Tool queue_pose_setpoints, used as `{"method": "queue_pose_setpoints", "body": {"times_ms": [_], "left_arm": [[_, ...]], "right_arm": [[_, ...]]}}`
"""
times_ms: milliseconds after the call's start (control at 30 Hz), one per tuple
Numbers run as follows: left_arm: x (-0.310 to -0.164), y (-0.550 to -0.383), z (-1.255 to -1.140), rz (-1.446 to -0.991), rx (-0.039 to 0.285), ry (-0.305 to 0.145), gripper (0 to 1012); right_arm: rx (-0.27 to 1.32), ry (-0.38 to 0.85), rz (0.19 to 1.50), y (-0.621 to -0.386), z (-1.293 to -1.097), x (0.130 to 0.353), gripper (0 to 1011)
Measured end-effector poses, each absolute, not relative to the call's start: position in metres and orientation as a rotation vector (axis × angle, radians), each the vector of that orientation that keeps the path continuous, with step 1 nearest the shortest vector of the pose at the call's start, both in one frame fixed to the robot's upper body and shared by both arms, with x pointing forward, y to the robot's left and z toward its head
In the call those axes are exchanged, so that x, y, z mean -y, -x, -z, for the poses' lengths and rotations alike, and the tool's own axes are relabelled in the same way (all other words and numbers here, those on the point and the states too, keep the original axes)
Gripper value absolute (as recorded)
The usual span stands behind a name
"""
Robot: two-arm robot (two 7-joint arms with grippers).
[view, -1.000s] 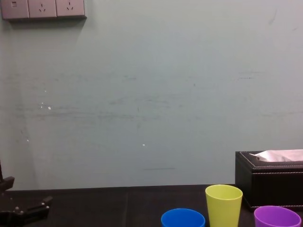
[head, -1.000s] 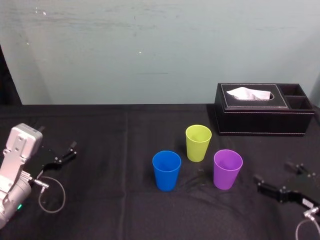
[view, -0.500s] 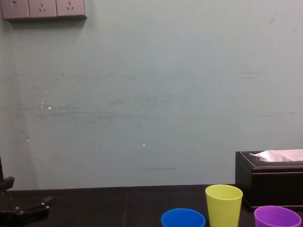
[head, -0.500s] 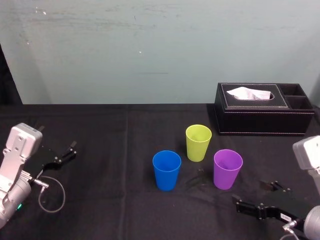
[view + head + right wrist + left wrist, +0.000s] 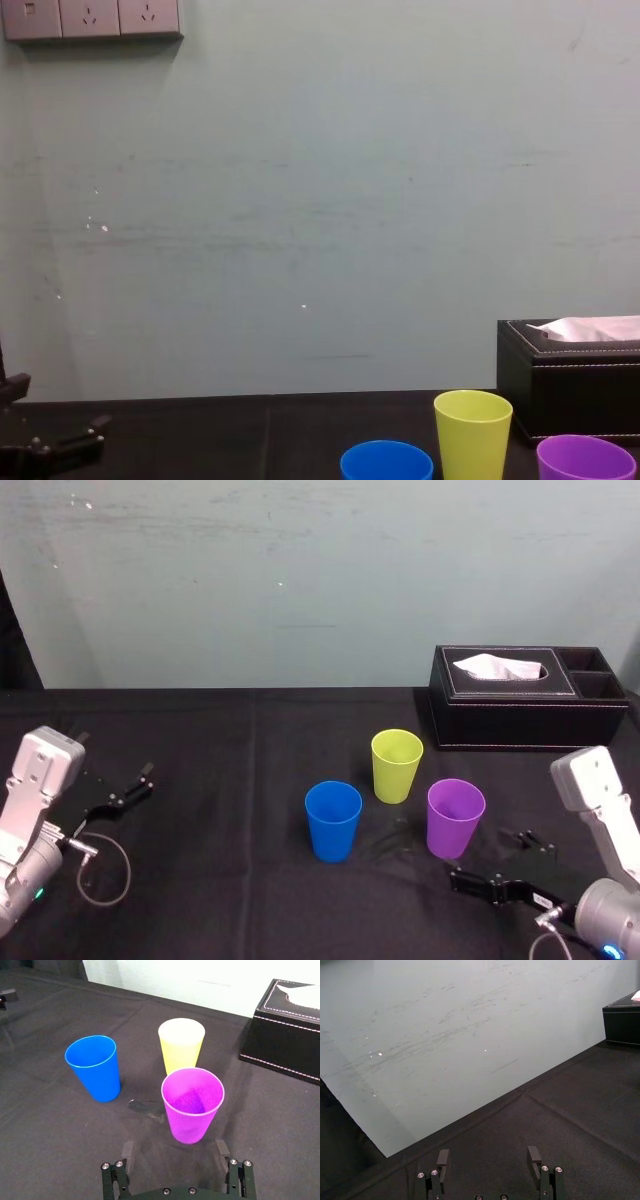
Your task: Stack the three plastic cups sequentially using one hand.
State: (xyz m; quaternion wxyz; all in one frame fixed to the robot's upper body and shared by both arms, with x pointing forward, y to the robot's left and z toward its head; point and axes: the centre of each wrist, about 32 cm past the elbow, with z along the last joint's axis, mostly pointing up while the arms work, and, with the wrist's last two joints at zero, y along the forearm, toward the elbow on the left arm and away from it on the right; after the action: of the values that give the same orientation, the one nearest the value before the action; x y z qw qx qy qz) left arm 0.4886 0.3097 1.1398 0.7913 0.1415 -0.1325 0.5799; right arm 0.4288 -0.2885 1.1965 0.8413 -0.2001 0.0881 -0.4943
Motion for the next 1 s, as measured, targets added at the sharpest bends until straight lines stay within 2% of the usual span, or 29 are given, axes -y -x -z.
{"method": "queue_pose_setpoints", "body": {"times_ms": [567,1000], "left_arm": [[-0.31,-0.489,-1.14,-1.248,0.285,-0.305,1000],[-0.31,-0.489,-1.14,-1.248,0.285,-0.305,1000]], "right_arm": [[-0.178,0.429,1.076,-0.449,-1.179,0.276,1003],[-0.199,0.373,1.123,-0.457,-1.168,0.272,1003]]}}
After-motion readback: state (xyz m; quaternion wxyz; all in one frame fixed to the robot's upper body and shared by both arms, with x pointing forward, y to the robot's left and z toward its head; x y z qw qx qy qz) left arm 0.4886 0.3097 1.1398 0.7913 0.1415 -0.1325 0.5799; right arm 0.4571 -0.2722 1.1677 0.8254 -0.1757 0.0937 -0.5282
